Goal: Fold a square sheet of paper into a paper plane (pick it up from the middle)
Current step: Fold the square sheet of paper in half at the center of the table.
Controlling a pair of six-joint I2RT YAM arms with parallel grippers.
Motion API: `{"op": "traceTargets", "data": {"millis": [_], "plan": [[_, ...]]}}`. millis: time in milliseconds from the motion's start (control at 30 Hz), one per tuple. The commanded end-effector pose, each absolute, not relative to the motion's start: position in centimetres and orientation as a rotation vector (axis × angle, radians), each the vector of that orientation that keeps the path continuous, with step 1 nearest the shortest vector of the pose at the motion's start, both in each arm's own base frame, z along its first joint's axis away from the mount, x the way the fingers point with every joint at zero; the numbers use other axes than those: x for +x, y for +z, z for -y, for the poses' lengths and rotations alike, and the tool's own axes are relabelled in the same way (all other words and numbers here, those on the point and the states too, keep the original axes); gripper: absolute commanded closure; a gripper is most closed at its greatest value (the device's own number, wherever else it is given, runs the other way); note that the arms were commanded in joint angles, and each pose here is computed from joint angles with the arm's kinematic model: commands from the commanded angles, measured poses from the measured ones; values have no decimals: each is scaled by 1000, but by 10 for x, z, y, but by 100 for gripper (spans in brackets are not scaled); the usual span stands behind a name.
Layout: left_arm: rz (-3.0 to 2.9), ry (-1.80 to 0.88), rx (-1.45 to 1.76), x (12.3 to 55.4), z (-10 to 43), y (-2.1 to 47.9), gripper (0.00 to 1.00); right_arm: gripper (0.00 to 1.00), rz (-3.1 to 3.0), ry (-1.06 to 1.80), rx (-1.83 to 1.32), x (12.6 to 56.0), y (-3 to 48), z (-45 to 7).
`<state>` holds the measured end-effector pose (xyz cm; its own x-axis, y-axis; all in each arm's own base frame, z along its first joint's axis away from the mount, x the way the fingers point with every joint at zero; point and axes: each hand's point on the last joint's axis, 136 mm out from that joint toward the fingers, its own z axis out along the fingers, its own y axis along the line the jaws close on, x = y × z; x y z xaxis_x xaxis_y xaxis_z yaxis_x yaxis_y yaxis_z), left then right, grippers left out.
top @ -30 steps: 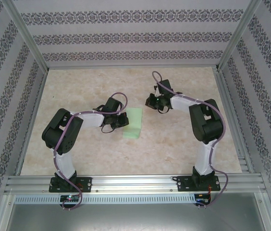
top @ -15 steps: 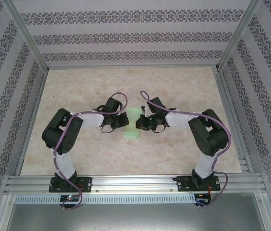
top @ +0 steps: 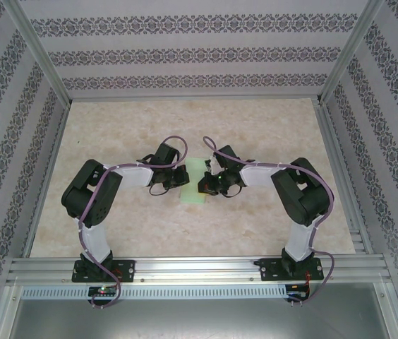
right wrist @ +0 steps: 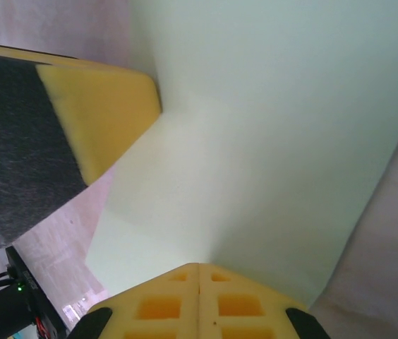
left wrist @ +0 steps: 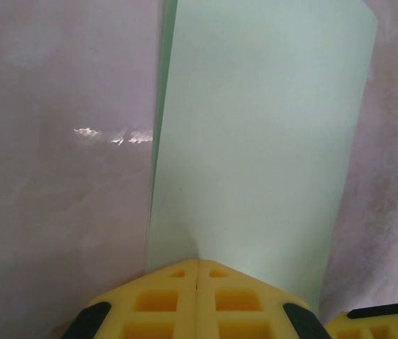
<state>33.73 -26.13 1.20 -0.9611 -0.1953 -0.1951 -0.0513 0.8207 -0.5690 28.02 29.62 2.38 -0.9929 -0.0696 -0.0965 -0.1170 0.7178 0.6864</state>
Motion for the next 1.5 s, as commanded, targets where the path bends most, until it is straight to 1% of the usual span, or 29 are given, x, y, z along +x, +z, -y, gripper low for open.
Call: {"op": "traceTargets", "data": {"millis": [0, 567, 800, 933, 1100, 1367, 1467], "plan": [[-3065, -451, -307, 273, 210, -68, 100, 99, -2860, 1167, -222, 274, 22, -301], [-3071, -437, -301, 271, 210, -71, 100, 98, -2962, 1070, -272, 244, -6, -276], [-3068, -442, -297, 271, 211, -71, 100, 98, -2838, 1157, -319, 261, 31, -297], [-3066, -448, -294, 271, 213, -70, 100, 98, -2854, 1164, -326, 263, 26, -305], [-3066, -442, -297, 271, 212, -70, 100, 98, -2917, 1136, -319, 249, 7, -300], [-3062, -434, -295, 271, 211, -69, 100, 98, -3018, 1048, -308, 211, -9, -265], [-3059, -440, -288, 272, 212, -68, 100, 97, -2989, 1059, -294, 215, 0, -261]]}}
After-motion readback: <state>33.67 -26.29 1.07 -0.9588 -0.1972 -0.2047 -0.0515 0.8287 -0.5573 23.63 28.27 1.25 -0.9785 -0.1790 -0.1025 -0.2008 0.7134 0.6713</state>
